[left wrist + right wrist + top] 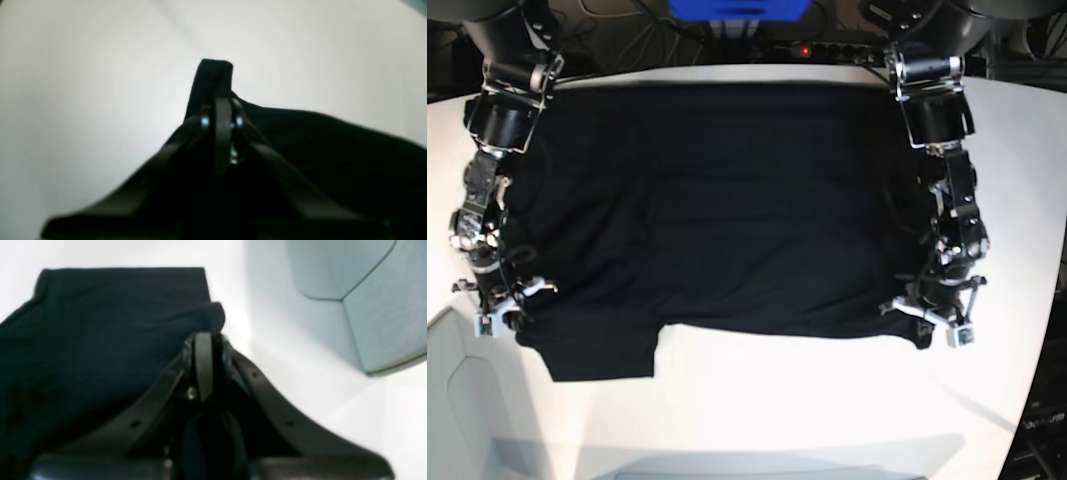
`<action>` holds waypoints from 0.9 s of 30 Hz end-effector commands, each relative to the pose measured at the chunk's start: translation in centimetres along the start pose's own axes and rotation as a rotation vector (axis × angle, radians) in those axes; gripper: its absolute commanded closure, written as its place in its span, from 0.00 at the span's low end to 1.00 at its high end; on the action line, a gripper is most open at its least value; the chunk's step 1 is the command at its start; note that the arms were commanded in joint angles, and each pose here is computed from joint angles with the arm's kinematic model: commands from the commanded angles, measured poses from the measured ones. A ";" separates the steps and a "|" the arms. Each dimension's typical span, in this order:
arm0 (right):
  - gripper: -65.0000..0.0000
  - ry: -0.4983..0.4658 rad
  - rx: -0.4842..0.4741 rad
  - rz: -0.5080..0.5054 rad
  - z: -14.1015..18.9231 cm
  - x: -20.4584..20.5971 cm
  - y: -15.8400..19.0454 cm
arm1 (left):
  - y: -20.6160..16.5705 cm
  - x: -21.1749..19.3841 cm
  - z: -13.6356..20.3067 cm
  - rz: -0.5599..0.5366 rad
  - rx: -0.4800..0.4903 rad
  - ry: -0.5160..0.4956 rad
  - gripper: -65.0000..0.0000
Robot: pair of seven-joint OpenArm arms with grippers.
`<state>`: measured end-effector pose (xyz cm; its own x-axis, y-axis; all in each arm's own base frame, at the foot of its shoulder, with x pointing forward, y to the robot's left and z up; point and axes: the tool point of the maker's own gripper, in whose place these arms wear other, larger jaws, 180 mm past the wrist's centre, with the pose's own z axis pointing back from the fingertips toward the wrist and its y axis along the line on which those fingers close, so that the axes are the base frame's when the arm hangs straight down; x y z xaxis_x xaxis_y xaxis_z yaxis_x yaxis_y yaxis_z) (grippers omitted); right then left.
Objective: Fold the T-shirt properly
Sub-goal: 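Grasp the hem corners and fold them toward the collar with both grippers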
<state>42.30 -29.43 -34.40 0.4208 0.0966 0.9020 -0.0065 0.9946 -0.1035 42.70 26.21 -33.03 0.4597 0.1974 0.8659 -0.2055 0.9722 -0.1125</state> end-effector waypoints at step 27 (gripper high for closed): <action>1.00 -0.046 -0.043 0.040 11.1 -3.6 -1.2 | 4.0 -3.1 11.8 0.125 0.049 -0.076 1.00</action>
<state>30.00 -30.14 -34.73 0.4349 0.1232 0.8920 0.0095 0.9899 -0.1414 29.61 27.74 -32.06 0.4084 0.3253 0.8528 -0.3143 0.9273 -0.2032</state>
